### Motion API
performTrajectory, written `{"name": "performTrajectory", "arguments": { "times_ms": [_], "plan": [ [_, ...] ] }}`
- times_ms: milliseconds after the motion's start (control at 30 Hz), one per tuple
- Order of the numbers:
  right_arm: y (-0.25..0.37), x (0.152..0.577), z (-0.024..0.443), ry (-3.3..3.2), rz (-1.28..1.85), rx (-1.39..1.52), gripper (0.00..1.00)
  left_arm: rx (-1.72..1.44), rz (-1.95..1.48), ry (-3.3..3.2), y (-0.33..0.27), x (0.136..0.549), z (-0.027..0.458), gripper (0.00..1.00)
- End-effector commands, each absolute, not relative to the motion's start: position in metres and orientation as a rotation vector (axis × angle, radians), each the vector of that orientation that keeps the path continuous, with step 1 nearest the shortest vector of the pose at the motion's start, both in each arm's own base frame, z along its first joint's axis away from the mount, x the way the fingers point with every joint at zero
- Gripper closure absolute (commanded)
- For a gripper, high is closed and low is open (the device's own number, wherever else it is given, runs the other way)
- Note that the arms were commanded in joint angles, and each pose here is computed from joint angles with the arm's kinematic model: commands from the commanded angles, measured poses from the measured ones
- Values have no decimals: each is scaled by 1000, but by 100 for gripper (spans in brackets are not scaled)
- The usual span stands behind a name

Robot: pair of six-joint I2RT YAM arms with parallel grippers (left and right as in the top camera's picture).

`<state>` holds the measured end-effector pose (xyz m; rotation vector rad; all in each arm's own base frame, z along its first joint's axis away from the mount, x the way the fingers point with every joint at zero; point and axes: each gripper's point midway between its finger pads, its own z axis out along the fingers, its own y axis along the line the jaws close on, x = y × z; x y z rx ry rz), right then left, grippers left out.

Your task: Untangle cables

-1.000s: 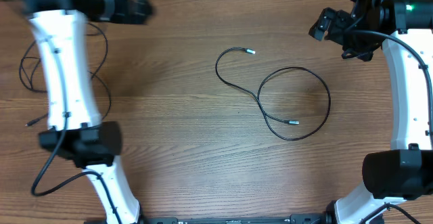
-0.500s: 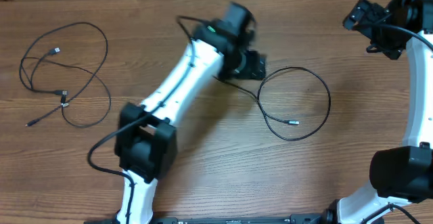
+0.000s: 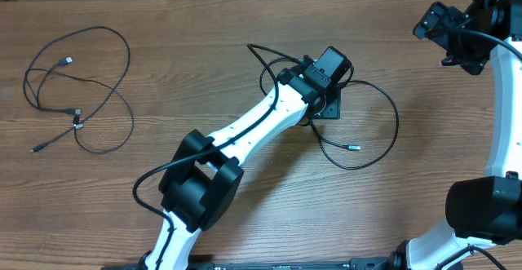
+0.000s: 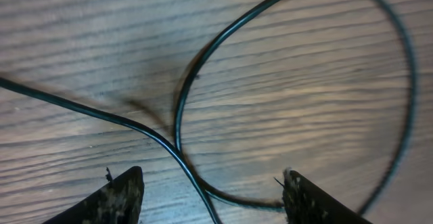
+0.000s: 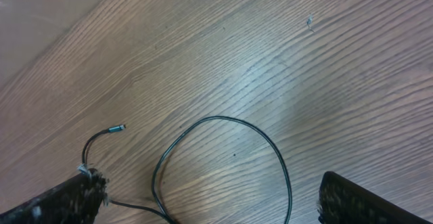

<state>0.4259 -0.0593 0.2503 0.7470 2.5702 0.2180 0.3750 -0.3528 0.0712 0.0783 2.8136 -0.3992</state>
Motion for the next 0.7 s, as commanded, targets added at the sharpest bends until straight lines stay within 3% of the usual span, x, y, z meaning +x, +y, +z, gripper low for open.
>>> {"name": "performTrajectory", "arguments": {
  "times_ms": [0, 133, 433, 467, 567, 667],
  "plan": [
    [-59, 426, 249, 2573, 220, 754, 0, -22, -334, 2862, -346, 375, 40, 34],
    [-59, 425, 249, 2575, 222, 754, 0, -112, -327, 2886, -344, 375, 28, 42],
    [-59, 425, 248, 2578, 220, 755, 0, -158, -248, 2990, -337, 361, -15, 47],
    [-59, 425, 249, 2577, 221, 754, 0, -159, -243, 2988, -337, 361, -16, 51],
    [-59, 425, 249, 2576, 221, 754, 0, -146, -145, 2939, -325, 369, -16, 80],
    [-59, 424, 248, 2582, 220, 756, 0, -63, -68, 2907, -317, 375, -16, 85]
  ]
}}
